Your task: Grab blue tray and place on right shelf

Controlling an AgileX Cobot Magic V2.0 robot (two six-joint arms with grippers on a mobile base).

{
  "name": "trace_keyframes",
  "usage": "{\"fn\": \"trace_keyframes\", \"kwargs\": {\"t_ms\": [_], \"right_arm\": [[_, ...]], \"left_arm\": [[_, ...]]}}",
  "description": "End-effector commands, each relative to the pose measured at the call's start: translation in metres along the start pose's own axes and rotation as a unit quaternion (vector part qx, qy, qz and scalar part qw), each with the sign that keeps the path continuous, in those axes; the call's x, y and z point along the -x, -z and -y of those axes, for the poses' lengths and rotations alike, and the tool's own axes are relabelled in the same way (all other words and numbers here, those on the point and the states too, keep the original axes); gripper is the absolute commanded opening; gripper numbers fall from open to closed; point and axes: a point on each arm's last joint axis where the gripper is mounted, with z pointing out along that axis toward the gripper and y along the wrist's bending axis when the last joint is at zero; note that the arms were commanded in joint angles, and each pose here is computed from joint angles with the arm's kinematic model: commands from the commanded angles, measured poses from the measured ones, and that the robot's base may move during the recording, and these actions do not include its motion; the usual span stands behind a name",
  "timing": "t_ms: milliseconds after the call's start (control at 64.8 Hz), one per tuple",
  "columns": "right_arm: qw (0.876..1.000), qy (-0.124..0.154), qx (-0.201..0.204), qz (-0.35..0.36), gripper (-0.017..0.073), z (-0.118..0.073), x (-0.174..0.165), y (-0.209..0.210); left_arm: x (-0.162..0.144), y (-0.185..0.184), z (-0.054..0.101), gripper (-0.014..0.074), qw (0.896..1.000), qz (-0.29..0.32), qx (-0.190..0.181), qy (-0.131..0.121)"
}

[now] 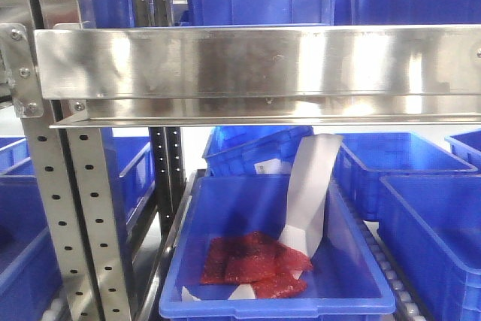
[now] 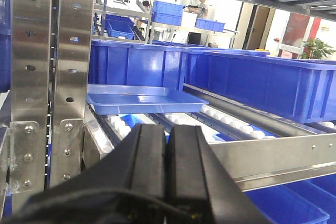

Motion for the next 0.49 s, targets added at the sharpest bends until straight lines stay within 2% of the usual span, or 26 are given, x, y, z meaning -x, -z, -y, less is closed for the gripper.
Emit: {"fn": "trace_keyframes", "kwargs": {"t_ms": [0,293,324,401,478], "right_arm": [[0.998,-0.001,-0.002,0.057,0.0051,-0.0003,0.0157,0.0025],[0.998,-0.001,-0.002,0.057,0.0051,-0.0003,0.0157,0.0025],[0.998,-0.001,-0.002,0.057,0.0051,-0.0003,0.0157,0.0025],[0.998,-0.001,-0.002,0.057,0.0051,-0.0003,0.0157,0.0025],[0.998,-0.001,-0.002,0.057,0.0051,-0.0003,0.0157,0.0025]], "left_arm": [[0.0157,-0.0001,0.0047,-0.0048,0.999,0.046,-0.02,-0.004],[0.0157,-0.0001,0.0047,-0.0048,0.999,0.046,-0.02,-0.004],[0.0157,-0.0001,0.0046,-0.0048,0.999,0.046,-0.02,-0.007],[0.0142,0.0013,0.0024,-0.0048,0.999,0.039,-0.005,-0.037],[0.0083,0.0036,-0.0016,-0.0048,0.999,0.016,0.019,-0.033]]}}
